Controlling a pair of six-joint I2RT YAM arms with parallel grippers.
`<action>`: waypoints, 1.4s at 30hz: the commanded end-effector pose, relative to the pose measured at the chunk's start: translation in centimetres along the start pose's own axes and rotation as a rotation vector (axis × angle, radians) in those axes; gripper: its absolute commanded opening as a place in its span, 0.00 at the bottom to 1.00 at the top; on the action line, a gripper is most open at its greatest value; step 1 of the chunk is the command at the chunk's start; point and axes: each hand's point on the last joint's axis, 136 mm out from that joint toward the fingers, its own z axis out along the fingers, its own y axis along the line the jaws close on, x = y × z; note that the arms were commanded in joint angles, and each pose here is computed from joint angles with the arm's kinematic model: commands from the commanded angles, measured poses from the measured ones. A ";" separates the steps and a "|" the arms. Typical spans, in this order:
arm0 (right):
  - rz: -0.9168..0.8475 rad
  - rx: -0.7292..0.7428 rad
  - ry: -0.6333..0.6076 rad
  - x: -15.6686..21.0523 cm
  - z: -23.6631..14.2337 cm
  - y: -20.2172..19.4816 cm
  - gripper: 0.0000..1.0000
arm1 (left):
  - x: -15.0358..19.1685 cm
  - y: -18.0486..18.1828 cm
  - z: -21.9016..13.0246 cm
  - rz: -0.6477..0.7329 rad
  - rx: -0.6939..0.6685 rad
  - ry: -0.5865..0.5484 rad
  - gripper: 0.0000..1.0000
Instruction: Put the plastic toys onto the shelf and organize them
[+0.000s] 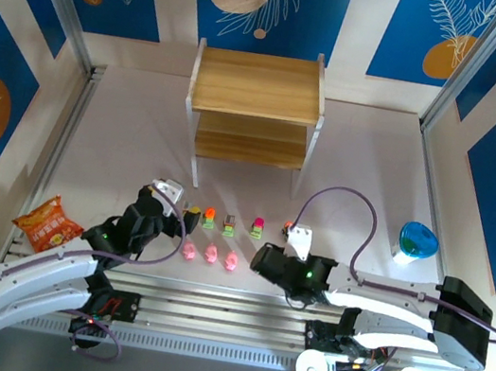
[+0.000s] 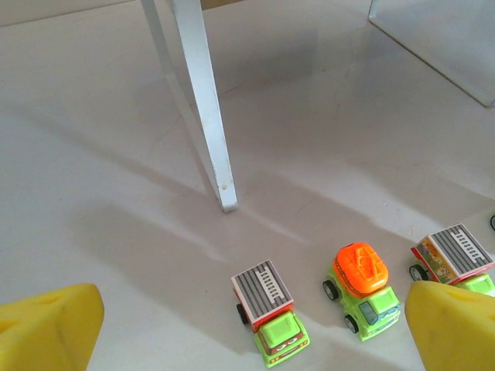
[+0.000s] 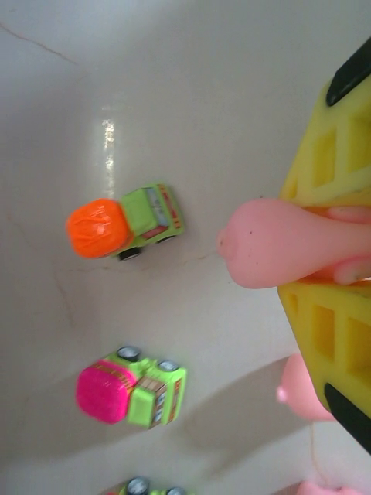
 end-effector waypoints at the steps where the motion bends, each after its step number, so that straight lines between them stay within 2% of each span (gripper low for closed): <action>1: -0.043 -0.022 -0.030 -2.3 -0.6 0.8 0.24 | -1.8 -0.8 -0.3 -0.003 0.038 -0.044 1.00; 8: -0.061 -0.072 -0.076 -7.2 -1.1 2.6 0.23 | -1.3 -1.5 0.4 0.027 0.055 -0.007 1.00; 19: -0.091 -0.087 -0.106 -14.7 -0.6 4.8 0.23 | -0.7 -4.5 1.3 0.075 0.194 0.039 1.00; 27: -0.090 -0.078 -0.134 -19.1 0.2 5.5 0.23 | -1.0 -5.5 1.2 0.124 0.210 0.028 1.00; 42: -0.049 -0.024 -0.160 -23.0 3.6 5.3 0.21 | -1.0 -5.6 1.5 0.130 0.206 0.034 1.00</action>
